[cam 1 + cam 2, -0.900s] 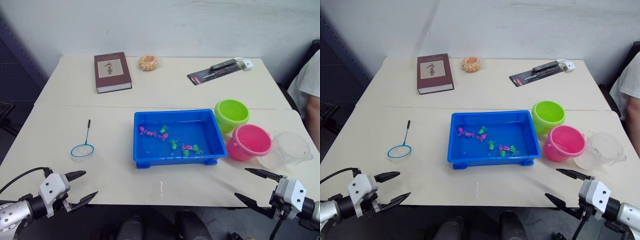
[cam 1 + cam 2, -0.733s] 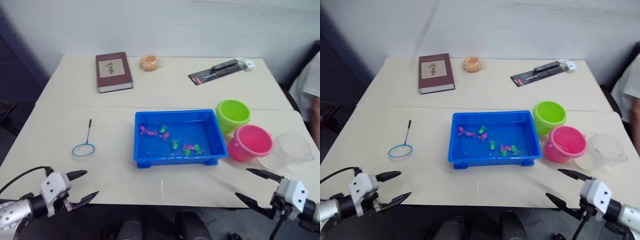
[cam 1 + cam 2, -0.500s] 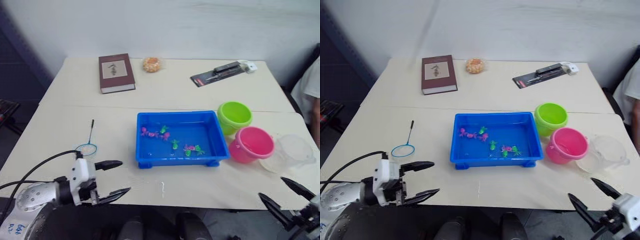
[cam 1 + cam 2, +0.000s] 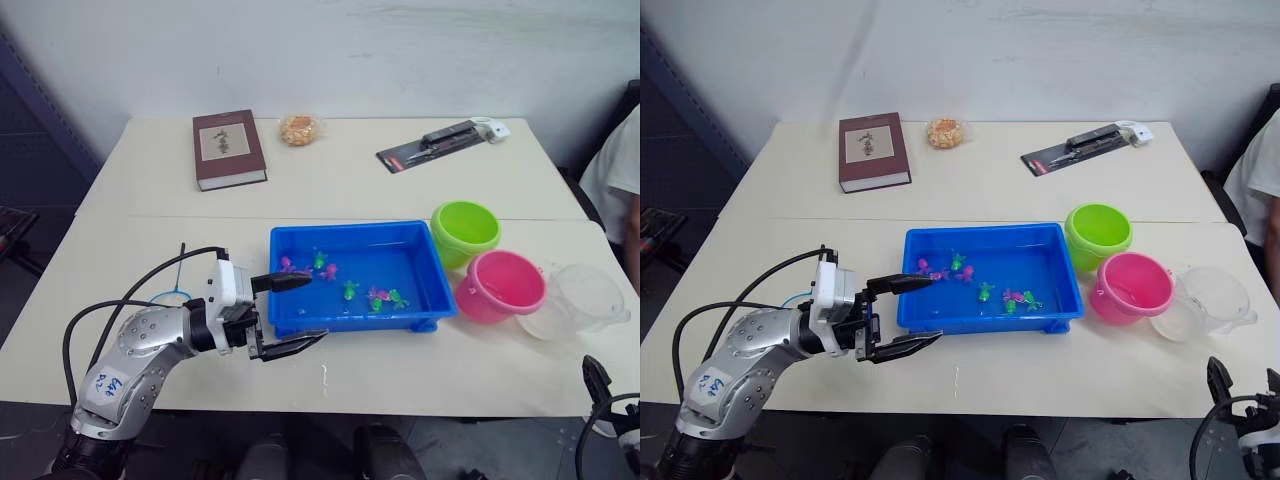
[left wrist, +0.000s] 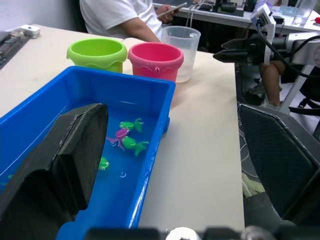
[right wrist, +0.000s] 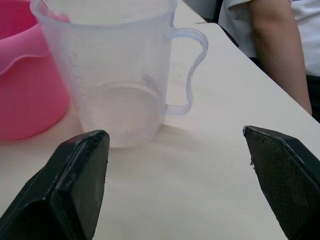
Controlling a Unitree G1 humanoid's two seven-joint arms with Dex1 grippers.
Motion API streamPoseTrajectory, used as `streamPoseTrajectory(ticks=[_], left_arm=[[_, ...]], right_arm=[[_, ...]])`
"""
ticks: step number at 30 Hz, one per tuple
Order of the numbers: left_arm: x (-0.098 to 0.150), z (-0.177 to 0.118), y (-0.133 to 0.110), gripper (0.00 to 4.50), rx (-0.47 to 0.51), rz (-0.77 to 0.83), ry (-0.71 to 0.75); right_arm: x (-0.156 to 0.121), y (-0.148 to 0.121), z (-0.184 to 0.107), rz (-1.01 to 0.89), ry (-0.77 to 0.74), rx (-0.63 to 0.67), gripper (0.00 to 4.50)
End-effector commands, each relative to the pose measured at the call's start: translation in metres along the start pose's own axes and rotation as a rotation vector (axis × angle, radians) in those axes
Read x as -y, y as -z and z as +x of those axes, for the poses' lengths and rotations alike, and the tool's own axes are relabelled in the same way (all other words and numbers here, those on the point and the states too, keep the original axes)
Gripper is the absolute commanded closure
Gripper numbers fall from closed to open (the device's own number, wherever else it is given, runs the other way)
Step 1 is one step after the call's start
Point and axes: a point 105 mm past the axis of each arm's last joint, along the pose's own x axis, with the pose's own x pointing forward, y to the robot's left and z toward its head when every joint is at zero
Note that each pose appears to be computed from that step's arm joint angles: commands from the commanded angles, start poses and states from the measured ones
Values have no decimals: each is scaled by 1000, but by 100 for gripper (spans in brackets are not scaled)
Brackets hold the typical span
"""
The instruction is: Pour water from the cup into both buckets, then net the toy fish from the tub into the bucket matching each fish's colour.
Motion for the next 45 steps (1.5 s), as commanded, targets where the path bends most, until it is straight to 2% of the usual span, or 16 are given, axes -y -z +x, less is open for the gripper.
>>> streamPoseTrajectory(ticks=[1,4,20,32,38,43,45], left_arm=[[2,3,-5,5,9,21,8],[3,5,-6,5,17,25,-2],[6,2,-6,5,-5,27,-24],[5,-3,-3,5,-29,11,-13],[4,-5,-3,5,-40,7,-5],[3,-7,-4,5,-56,8,4],[3,-9,-5,0,-60,8,5]], right_arm=[[8,-8,17,-23,31,13,0],[15,-10,34,-23,84,18,0],[38,-3,64,-26,166,12,0],[41,-18,80,1,96,59,0],[42,-17,92,30,83,38,0],[30,-18,102,53,19,47,0],[26,-20,103,52,-2,59,55]])
